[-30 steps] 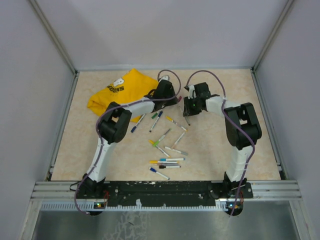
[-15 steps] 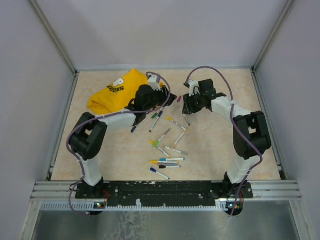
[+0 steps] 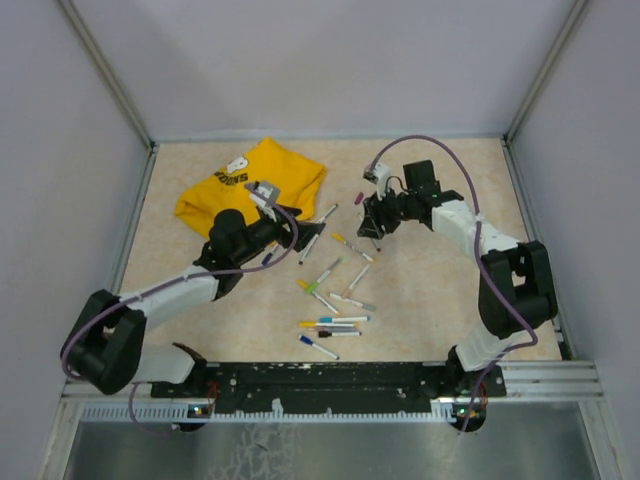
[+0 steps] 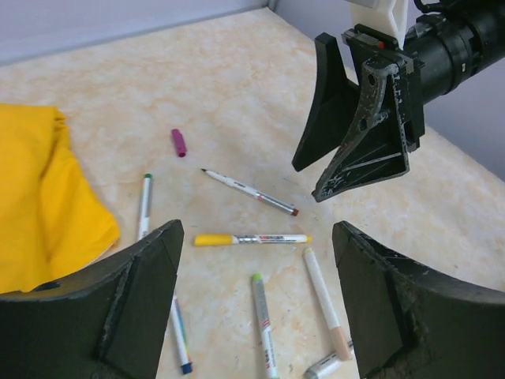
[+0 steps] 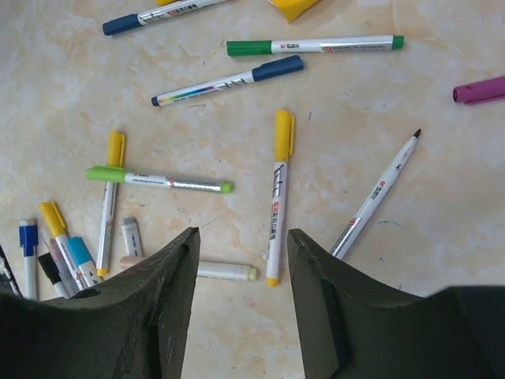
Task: Open the pen caps
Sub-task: Place the pen at the center of the board, then pick up the pen from the center of the board.
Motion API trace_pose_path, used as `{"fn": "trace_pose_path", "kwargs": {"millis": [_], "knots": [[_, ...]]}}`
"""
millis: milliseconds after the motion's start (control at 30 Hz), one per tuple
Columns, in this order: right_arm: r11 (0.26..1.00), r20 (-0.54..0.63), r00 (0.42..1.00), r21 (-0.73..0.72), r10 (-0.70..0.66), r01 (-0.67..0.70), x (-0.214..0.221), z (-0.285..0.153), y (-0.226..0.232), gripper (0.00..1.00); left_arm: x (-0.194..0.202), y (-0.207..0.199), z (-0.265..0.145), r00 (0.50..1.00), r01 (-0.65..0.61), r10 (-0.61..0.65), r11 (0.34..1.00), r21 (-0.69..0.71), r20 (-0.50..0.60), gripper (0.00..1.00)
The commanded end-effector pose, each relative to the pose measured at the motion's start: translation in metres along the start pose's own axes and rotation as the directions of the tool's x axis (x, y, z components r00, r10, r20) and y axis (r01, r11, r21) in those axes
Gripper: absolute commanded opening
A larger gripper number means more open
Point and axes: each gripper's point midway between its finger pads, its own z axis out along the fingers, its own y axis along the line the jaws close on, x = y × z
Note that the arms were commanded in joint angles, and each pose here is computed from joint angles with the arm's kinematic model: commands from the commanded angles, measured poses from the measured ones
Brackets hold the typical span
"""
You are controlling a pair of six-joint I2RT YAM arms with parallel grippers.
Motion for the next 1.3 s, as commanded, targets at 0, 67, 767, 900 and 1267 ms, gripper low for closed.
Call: {"fn": "trace_pose_path", "kwargs": {"millis": [0, 67, 767, 900, 1267], "knots": [[0.996, 0.025, 0.996, -0.010, -0.083, 0.083, -0.010, -0.001, 0.005, 0.50, 0.015, 0.027, -0.036, 0.992, -0.121, 0.112, 0.978, -0.170, -0.061, 0.84], [0.995, 0.000, 0.995, 0.026, -0.096, 0.096, -0.007, 0.004, 0.001, 0.51, 0.025, 0.040, -0.052, 0.990, -0.136, 0.124, 0.959, -0.250, -0.064, 0.88], [0.966, -0.215, 0.976, 0.242, -0.040, 0.093, 0.018, 0.078, -0.019, 0.35, 0.047, 0.067, -0.063, 0.995, -0.092, 0.067, 0.917, -0.389, -0.079, 0.95], [0.965, -0.248, 0.968, 0.248, -0.020, 0.084, 0.029, 0.082, -0.023, 0.27, 0.048, 0.068, -0.062, 0.994, -0.094, 0.066, 0.916, -0.390, -0.085, 0.95], [0.969, -0.291, 0.957, 0.235, -0.009, 0.080, 0.044, 0.086, -0.023, 0.21, 0.048, 0.068, -0.064, 0.995, -0.093, 0.068, 0.915, -0.393, -0.076, 0.95]]}}
